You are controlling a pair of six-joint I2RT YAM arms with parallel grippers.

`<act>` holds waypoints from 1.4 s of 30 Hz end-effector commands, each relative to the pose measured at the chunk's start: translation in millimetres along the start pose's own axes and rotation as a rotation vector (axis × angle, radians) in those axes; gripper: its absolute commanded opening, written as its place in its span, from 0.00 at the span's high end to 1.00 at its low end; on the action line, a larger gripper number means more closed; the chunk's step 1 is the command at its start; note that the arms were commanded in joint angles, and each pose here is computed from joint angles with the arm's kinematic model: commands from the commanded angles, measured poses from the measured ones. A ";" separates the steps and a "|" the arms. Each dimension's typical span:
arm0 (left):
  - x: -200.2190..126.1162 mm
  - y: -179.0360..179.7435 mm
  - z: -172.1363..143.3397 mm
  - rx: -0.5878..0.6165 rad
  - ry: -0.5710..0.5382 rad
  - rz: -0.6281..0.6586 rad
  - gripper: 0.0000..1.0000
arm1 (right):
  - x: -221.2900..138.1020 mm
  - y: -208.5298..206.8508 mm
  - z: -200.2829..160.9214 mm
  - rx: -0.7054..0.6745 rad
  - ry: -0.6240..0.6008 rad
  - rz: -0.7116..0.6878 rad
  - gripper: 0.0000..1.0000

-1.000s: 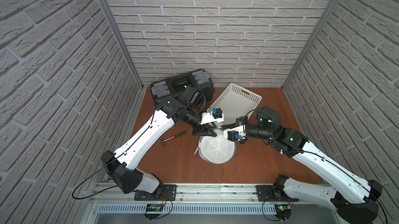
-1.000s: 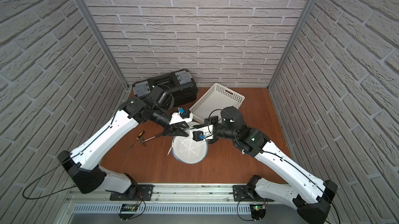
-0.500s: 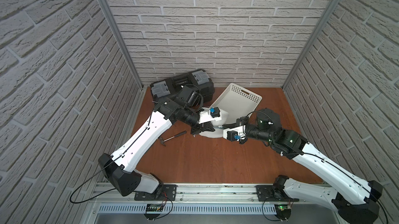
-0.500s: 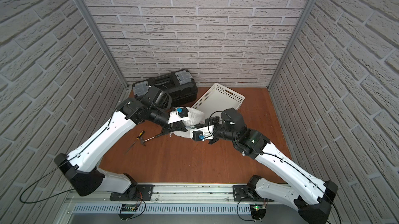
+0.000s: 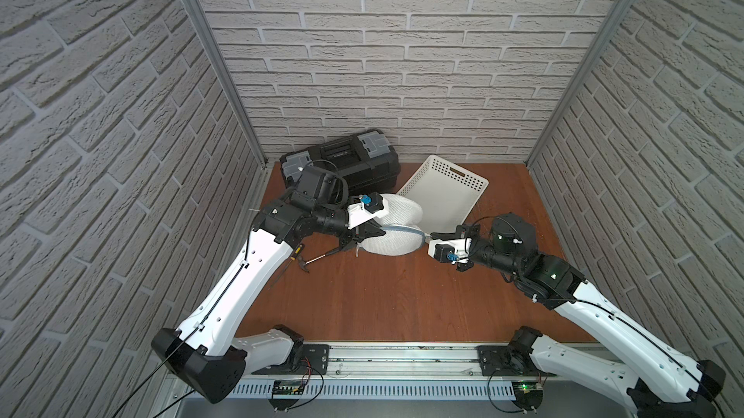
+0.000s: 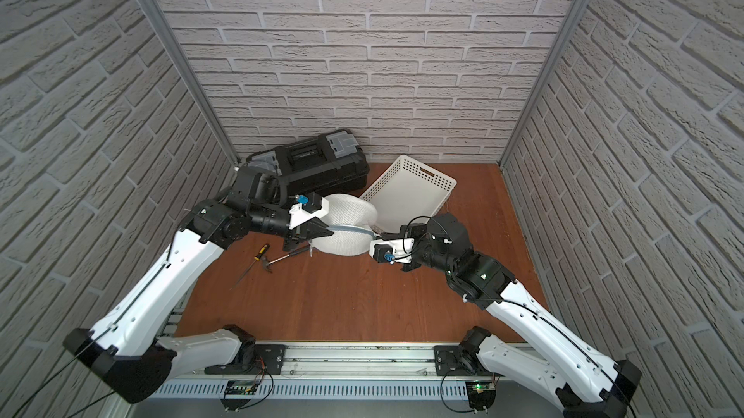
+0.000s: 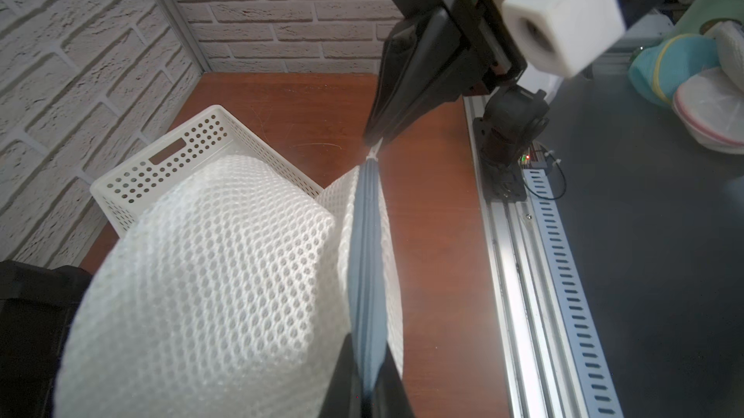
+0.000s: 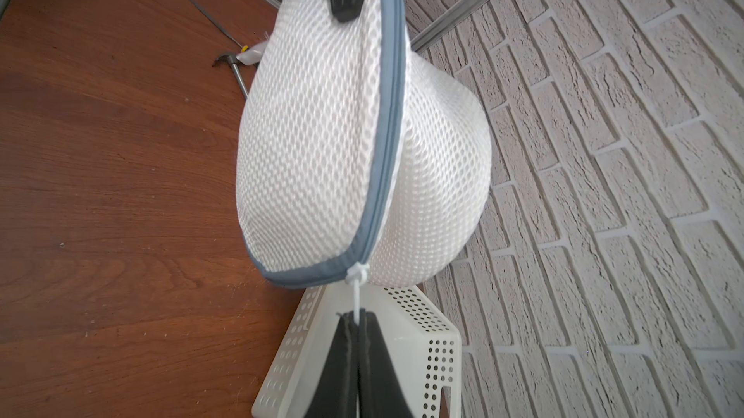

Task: Turn the laundry bag inside out
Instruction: Zip the zipper on the laundry bag.

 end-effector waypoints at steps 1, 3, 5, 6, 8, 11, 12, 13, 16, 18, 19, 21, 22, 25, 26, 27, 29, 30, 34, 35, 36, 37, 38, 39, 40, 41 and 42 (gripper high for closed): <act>-19.6 2.0 30.8 0.047 -0.236 0.057 1.00 | -0.2 0.5 -14.1 0.066 0.059 -0.041 0.97; -23.0 1.7 35.8 0.039 -0.296 0.055 1.00 | 3.7 2.6 -16.5 0.079 0.059 -0.037 0.97; -25.0 1.6 40.7 0.034 -0.340 0.054 1.00 | 8.6 4.5 -17.6 0.096 0.053 -0.027 0.97; -25.7 1.6 42.3 0.032 -0.357 0.055 1.00 | 10.5 5.0 -17.5 0.102 0.047 -0.022 0.97; -29.0 1.1 47.0 0.044 -0.397 0.069 1.00 | 16.9 9.0 -19.4 0.109 0.041 -0.001 0.97; -35.9 2.5 53.7 0.058 -0.447 0.098 1.00 | 26.3 14.0 -22.6 0.109 0.039 0.020 0.97; -38.6 2.9 55.8 0.061 -0.462 0.109 1.00 | 28.4 14.4 -22.9 0.111 0.037 0.023 0.97; -40.8 3.9 57.5 0.062 -0.476 0.121 1.00 | 30.4 14.2 -22.6 0.115 0.033 0.026 0.97; -45.0 7.2 62.0 0.064 -0.517 0.163 1.00 | 35.6 13.1 -20.1 0.131 0.007 0.032 0.97; -44.8 10.6 62.5 0.055 -0.521 0.182 1.00 | 38.5 11.8 -17.7 0.152 -0.016 0.033 0.97; -43.0 13.1 61.1 0.043 -0.515 0.188 1.00 | 39.6 10.2 -15.9 0.164 -0.030 0.028 0.97; -40.7 16.4 58.3 0.028 -0.502 0.200 1.00 | 40.2 6.4 -13.7 0.181 -0.046 0.009 0.97; -40.1 18.3 56.1 0.019 -0.491 0.216 1.00 | 39.7 4.0 -13.1 0.184 -0.048 -0.005 0.97; -38.0 24.1 46.9 -0.015 -0.437 0.278 0.91 | 36.4 -6.4 -15.3 0.204 -0.039 -0.057 0.97; -36.8 24.6 42.9 -0.022 -0.412 0.291 0.76 | 34.2 -10.9 -16.2 0.210 -0.036 -0.077 0.97; -35.3 24.5 38.9 -0.029 -0.389 0.293 0.61 | 32.4 -14.1 -17.1 0.213 -0.032 -0.092 0.97; -33.5 21.9 31.2 -0.037 -0.344 0.286 0.46 | 27.7 -20.4 -17.2 0.195 -0.023 -0.112 0.97; -32.4 20.5 28.4 -0.039 -0.326 0.280 0.43 | 26.4 -22.4 -16.5 0.178 -0.018 -0.115 0.97; -32.9 14.8 25.0 -0.029 -0.271 0.253 0.41 | 21.2 -30.0 -8.9 0.116 -0.023 -0.093 0.97; -33.3 13.7 25.2 -0.029 -0.260 0.245 0.41 | 20.2 -32.1 -6.8 0.106 -0.028 -0.090 0.97; -33.2 13.2 25.5 -0.027 -0.252 0.237 0.41 | 19.5 -33.4 -4.9 0.096 -0.034 -0.085 0.97; -32.6 12.7 25.5 -0.025 -0.240 0.223 0.41 | 18.4 -34.6 -3.4 0.082 -0.038 -0.080 0.97; -31.3 12.1 25.2 -0.026 -0.229 0.206 0.41 | 17.5 -34.9 -2.5 0.069 -0.039 -0.074 0.97; -29.3 11.7 24.9 -0.028 -0.218 0.188 0.40 | 17.5 -34.8 -1.8 0.059 -0.040 -0.067 0.97; -26.6 10.9 24.2 -0.027 -0.204 0.167 0.39 | 16.9 -34.0 -1.5 0.045 -0.039 -0.058 0.97; -23.0 9.9 24.0 -0.024 -0.188 0.143 0.38 | 16.1 -32.9 -1.2 0.032 -0.040 -0.047 0.97; -19.3 8.6 23.7 -0.021 -0.173 0.119 0.37 | 15.3 -31.7 -0.7 0.021 -0.042 -0.036 0.97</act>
Point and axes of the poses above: each gripper's point midway between its finger pads, its own x axis out along the fingers, its own y axis along the line the jaws close on, z = x × y, the point moved 7 cm from there along -x, back along the fingers, and after that the axes turned 5 degrees about -x, right-handed, at the moved point
